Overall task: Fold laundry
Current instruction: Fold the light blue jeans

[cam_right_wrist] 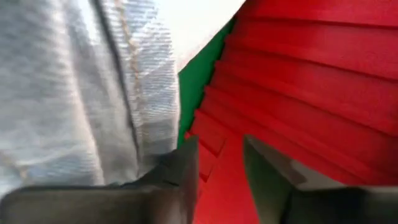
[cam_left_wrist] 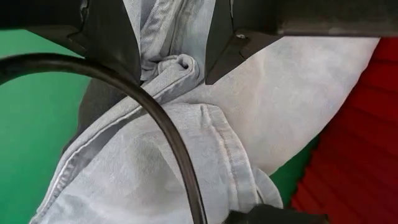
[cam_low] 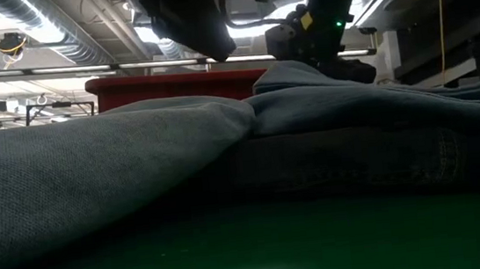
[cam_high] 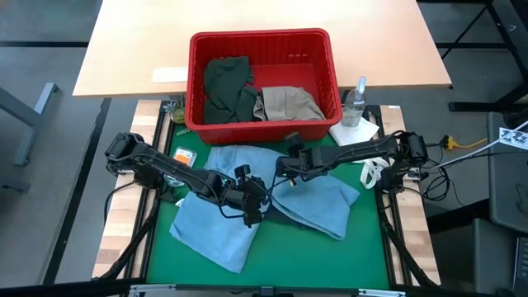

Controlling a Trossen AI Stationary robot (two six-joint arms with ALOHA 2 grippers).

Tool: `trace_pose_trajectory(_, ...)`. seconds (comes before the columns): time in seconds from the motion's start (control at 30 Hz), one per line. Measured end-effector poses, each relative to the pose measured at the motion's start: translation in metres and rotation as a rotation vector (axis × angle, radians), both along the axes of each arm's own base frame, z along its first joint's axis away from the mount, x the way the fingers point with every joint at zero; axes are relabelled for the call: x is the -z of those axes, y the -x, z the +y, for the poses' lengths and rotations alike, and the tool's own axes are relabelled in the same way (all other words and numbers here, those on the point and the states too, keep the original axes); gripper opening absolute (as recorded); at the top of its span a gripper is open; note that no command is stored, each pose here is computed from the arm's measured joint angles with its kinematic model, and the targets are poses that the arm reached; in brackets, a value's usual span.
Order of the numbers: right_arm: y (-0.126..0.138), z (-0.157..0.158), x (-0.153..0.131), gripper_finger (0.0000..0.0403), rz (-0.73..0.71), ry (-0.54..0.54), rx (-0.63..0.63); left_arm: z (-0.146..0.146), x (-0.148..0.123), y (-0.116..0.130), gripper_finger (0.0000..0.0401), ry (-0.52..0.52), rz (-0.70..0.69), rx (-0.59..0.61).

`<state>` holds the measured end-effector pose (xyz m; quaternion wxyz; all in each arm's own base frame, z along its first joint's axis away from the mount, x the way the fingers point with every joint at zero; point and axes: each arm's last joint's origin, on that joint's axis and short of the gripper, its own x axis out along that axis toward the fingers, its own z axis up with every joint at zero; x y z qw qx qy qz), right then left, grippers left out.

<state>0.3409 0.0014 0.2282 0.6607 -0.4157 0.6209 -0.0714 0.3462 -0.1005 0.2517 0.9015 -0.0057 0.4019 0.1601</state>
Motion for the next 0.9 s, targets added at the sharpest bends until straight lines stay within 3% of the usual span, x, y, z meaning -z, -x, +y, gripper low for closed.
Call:
trace_pose_trajectory(0.17,0.004,0.0,-0.011,0.0165,0.068,0.013,-0.006,0.0,0.001,0.0,0.0172,-0.025,0.014,0.027)
trace_pose_trajectory(0.3,0.004,-0.001,-0.033,0.0169,0.067,0.046,0.003,0.001,0.0,-0.001,0.0172,-0.059,0.006,0.027)
trace_pose_trajectory(0.53,0.001,0.0,-0.075,0.017,-0.015,0.077,0.011,0.017,0.015,-0.006,0.0172,-0.028,-0.053,-0.039)
trace_pose_trajectory(0.77,0.013,0.032,-0.087,0.017,0.005,0.061,-0.011,0.048,0.04,-0.008,0.0172,-0.007,-0.086,-0.116)
trace_pose_trajectory(0.9,0.02,0.059,-0.085,0.017,0.006,0.055,-0.048,0.06,0.047,-0.008,0.0172,0.045,-0.054,-0.054)
